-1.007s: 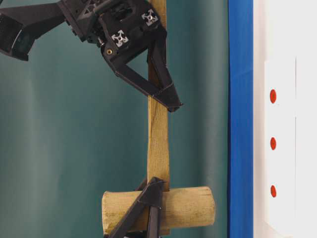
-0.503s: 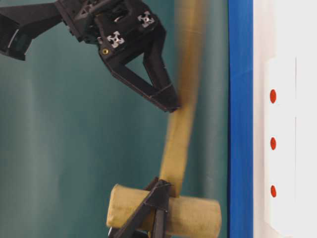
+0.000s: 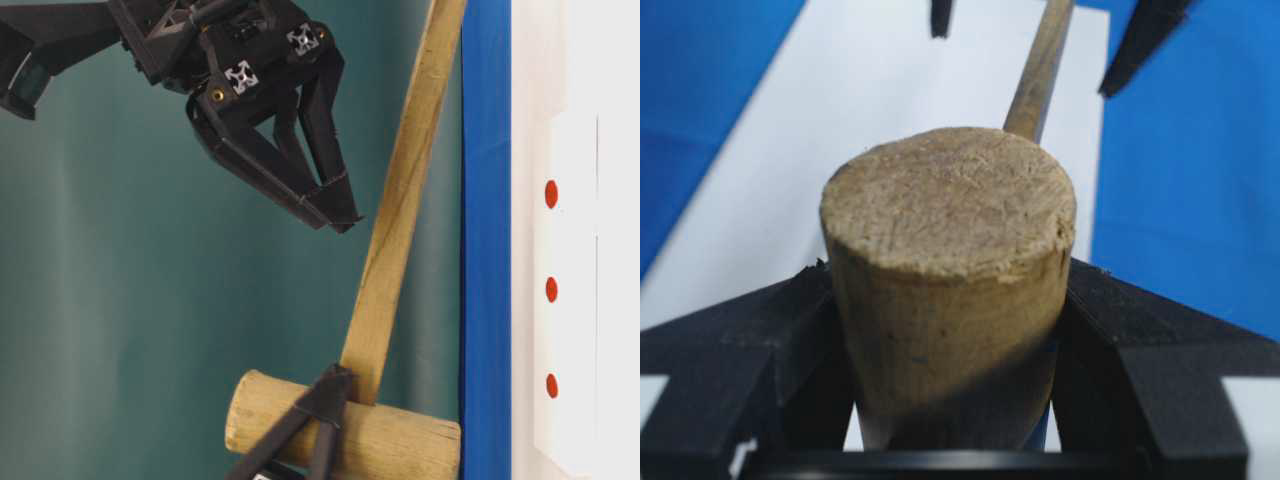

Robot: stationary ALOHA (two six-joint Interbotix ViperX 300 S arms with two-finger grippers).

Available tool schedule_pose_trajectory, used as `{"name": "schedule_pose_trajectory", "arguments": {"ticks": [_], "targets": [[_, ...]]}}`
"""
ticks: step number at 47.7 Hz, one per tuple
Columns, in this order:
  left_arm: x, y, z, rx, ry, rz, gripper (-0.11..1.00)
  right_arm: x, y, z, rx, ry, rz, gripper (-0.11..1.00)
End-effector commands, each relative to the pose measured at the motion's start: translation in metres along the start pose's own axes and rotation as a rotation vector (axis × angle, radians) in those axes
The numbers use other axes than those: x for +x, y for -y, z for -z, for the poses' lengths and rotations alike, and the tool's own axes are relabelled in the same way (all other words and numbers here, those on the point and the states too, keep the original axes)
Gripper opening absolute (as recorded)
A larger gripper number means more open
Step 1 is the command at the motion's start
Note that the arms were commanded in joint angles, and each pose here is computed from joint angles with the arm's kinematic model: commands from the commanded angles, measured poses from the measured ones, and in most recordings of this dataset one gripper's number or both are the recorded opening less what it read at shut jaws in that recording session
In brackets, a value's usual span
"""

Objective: Hit the mark with a hammer.

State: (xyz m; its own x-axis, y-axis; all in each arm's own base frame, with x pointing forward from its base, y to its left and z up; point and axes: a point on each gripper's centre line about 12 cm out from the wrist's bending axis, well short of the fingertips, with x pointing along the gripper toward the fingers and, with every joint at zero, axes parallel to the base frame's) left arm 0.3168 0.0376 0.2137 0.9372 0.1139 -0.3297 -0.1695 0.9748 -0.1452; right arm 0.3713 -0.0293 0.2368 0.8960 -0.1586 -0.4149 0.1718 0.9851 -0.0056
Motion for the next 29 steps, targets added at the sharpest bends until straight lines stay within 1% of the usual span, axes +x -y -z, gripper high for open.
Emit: {"name": "schedule_pose_trajectory", "arguments": {"ticks": [1, 9, 13, 14, 15, 19, 25, 26, 29], "targets": [[-0.0028, 0.0048, -0.0251, -0.096, 0.066, 0.016, 0.45, -0.0037, -0.0004, -0.0150, -0.026, 0.046, 0.001, 0.92], [-0.0050, 0.0059, -0.0321, -0.318, 0.084, 0.030, 0.45, -0.0037, -0.0008, -0.0151, -0.064, 0.047, -0.001, 0.92], [-0.0056, 0.0076, -0.0333, -0.440, 0.085, 0.041, 0.45, -0.0037, -0.0006, -0.0146, -0.081, 0.047, 0.000, 0.92], [-0.0055, 0.0092, -0.0337, -0.483, 0.084, 0.048, 0.45, -0.0037, -0.0006, -0.0146, -0.089, 0.047, 0.001, 0.92], [-0.0055, 0.0102, -0.0335, -0.514, 0.082, 0.052, 0.45, -0.0037, -0.0006, -0.0140, -0.091, 0.045, 0.001, 0.92], [-0.0055, 0.0133, -0.0337, -0.634, 0.077, 0.066, 0.45, -0.0038, -0.0001, -0.0130, -0.117, 0.045, 0.005, 0.92], [-0.0055, 0.0133, -0.0339, -0.804, 0.073, 0.073, 0.45, -0.0038, 0.0004, -0.0127, -0.136, 0.046, 0.009, 0.92], [-0.0059, 0.0133, -0.0341, -0.842, 0.072, 0.075, 0.45, -0.0038, 0.0005, -0.0129, -0.136, 0.047, 0.010, 0.92], [-0.0063, 0.0144, -0.0347, -0.900, 0.072, 0.083, 0.45, -0.0034, 0.0007, -0.0119, -0.139, 0.045, 0.012, 0.92]]}}
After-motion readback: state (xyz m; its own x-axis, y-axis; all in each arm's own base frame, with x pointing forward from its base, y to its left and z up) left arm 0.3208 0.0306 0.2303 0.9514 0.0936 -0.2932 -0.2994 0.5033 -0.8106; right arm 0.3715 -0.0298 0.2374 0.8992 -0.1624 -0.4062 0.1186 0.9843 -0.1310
